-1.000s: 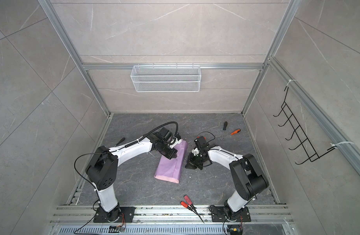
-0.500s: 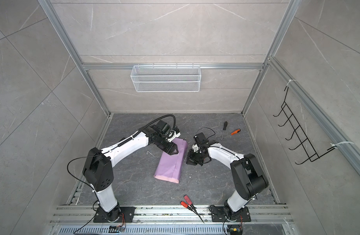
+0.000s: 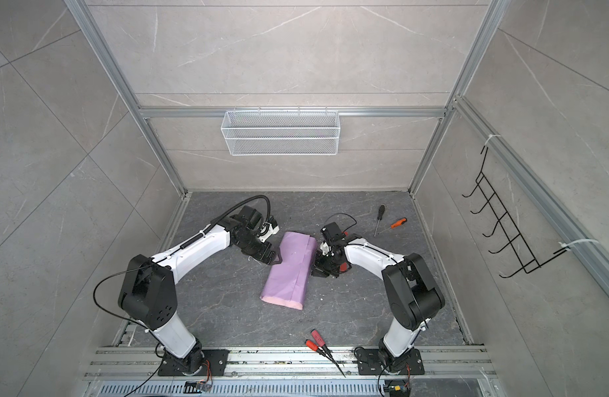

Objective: Wrap the gift box in paper

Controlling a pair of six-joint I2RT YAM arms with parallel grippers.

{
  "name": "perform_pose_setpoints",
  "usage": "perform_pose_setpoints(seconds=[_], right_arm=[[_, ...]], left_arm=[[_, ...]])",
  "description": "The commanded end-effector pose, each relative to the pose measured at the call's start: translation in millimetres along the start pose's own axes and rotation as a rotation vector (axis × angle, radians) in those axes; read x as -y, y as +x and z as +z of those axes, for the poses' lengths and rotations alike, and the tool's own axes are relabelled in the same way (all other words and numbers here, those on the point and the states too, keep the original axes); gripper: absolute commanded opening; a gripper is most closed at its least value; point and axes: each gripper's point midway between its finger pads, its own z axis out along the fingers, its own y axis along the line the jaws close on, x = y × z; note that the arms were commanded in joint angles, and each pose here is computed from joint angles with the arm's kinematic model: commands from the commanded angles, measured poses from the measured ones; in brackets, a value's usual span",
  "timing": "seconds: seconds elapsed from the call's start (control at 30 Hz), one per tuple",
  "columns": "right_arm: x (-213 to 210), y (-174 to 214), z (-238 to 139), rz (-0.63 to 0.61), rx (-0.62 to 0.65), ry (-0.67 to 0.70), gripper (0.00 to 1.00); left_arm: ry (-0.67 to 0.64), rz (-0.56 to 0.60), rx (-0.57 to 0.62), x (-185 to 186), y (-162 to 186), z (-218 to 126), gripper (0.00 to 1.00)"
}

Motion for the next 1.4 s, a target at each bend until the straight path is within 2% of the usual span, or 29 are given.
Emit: perform_pose_setpoints(seconds=[0.0,0.13,0.33,0.47,0.57,0.77,0.9,1.0,1.17,1.37], right_arm=[[1,7,6,-0.026,-0.006,0.050,0.00],[-2,13,19,-0.021,-0.011,0.058,0.00],[-15,5,34,-0.041,-0.030,0.055,0.00],[-31,-9,34,-0.057,-0.019,0.041,0.00],[-30,-18,35,-0.054,-0.027,0.105,0.00],[-39,-34,40,-0.043,-0.023,0.095,0.00],[-39,-49,39,-0.034,-0.005,0.088,0.00],[-37,-61,36,-0.035,0.002,0.091,0.00],[-37,-71,22,-0.056,0.023,0.096,0.00],[-31,-60,6,-0.067,0.036,0.098,0.05]], left_arm=[[0.025,-0.042,0.050,-2,2,-10,1.00],[0.112,-0.085,0.014,7,19,5,0.98],[0.205,-0.181,0.001,15,21,24,0.93],[0.259,-0.219,0.019,21,8,27,0.87],[0.309,-0.212,0.047,27,-6,29,0.85],[0.330,-0.202,0.059,27,-33,32,0.84],[0.307,-0.189,0.052,20,-43,32,0.85],[0.279,-0.224,0.055,5,-48,37,0.88],[0.210,-0.227,0.064,-17,-51,30,0.97],[0.105,-0.090,0.106,-23,-46,-3,1.00]])
